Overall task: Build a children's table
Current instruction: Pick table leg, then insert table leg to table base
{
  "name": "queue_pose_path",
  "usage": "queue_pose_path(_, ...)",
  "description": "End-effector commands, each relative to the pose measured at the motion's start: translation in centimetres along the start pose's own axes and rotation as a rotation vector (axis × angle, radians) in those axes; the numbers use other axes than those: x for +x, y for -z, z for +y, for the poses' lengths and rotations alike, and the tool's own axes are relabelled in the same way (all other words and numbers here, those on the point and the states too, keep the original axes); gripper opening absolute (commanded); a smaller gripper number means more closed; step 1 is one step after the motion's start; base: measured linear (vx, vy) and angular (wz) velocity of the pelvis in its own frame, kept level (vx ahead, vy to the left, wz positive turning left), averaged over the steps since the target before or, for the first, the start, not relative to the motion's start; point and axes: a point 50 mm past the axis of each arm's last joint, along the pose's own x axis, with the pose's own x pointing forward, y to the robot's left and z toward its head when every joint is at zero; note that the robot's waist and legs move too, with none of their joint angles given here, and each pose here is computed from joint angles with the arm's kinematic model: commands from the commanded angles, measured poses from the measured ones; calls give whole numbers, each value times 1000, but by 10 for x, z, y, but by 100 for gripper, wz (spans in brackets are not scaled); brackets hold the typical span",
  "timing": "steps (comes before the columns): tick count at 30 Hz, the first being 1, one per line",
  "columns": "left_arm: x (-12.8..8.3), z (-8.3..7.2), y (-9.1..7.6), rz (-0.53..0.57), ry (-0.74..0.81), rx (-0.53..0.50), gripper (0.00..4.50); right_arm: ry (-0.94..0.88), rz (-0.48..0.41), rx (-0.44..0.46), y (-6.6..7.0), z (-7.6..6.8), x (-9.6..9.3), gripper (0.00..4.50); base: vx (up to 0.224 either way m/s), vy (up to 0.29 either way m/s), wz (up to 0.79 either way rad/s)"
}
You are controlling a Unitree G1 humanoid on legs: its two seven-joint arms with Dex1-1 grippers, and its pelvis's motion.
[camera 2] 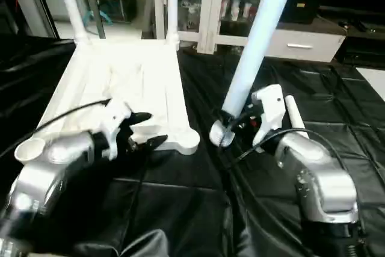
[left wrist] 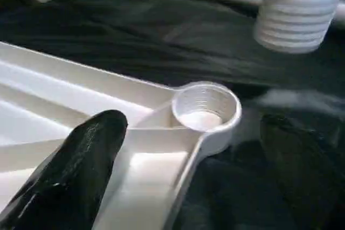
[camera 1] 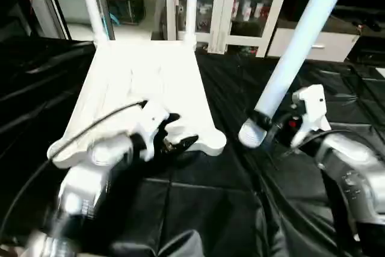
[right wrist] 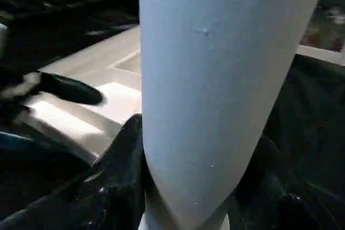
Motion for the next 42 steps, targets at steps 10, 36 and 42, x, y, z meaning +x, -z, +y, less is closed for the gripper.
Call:
queue_pose_path(10,6,17,12,180,242,48,410,-22,-3,-56,-11,-10,-9,186,0,0,0)
queue_pose_path(36,20,30,20,318,230,91,175,-19,23,-106,-6,-9,-11,186,0,0,0)
queue_pose_path(42,21,28,24,344,253,108,136,-16,22,-109,-6,-9,-12,186,0,0,0)
